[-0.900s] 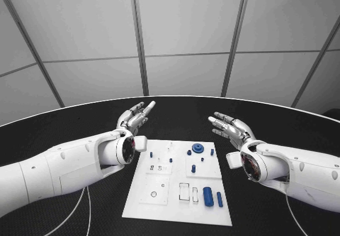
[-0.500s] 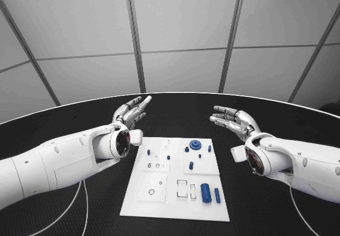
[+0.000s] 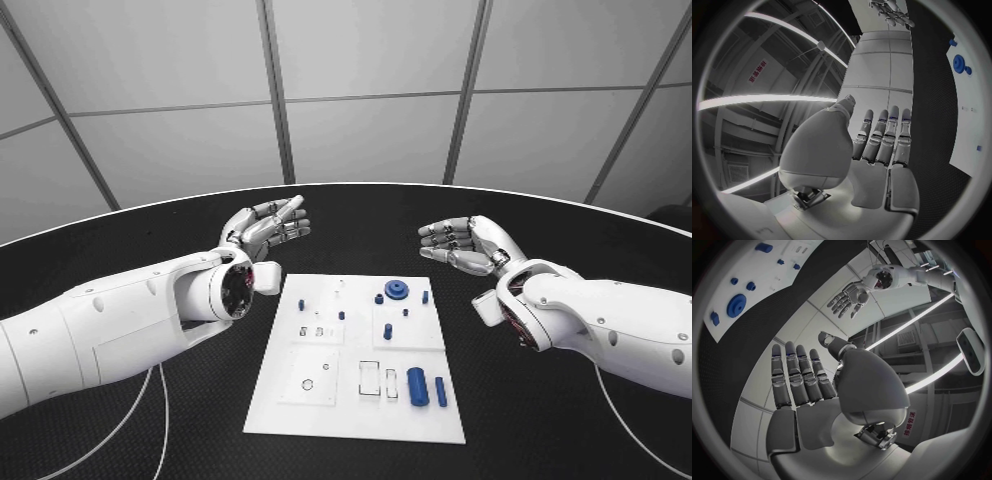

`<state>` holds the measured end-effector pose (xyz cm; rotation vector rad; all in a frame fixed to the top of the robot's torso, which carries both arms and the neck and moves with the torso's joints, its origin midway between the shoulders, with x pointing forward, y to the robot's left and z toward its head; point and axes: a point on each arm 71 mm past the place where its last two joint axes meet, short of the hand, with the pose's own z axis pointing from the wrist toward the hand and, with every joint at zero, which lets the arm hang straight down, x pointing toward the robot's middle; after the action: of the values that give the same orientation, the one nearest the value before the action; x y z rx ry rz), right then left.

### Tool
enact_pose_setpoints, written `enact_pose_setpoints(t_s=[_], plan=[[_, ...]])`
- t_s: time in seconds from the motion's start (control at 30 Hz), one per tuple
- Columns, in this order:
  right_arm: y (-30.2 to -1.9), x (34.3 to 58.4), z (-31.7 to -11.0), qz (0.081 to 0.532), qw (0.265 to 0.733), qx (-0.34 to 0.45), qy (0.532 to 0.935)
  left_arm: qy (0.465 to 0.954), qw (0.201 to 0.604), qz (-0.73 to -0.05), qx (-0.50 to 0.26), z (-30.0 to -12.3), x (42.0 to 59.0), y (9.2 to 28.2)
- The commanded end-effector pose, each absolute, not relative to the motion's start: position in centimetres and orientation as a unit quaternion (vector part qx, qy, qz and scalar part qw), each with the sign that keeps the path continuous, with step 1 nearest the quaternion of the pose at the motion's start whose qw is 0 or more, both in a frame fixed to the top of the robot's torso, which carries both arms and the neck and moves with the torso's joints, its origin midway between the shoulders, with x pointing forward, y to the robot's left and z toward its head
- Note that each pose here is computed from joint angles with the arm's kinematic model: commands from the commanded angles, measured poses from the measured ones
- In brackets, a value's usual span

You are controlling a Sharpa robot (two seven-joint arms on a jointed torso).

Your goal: Assemble the parts on the task board

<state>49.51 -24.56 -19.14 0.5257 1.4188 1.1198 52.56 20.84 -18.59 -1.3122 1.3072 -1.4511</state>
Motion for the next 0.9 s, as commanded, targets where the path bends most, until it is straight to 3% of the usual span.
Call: enact_pose_setpoints(t_s=[0.03,0.57,0.9], plan=[[-24.2,49.7,-18.8,0.467,0.601,0.179,0.623,0.518,0.378,-0.573,-0.510,-18.5,52.2,20.9],[-21.6,50.9,-17.9,0.332,0.624,-0.014,0.707,0.548,0.335,-0.596,-0.481,-16.7,49.4,20.7],[-19.6,51.9,-16.9,0.261,0.651,-0.103,0.705,0.555,0.324,-0.612,-0.462,-14.6,48.1,20.2]])
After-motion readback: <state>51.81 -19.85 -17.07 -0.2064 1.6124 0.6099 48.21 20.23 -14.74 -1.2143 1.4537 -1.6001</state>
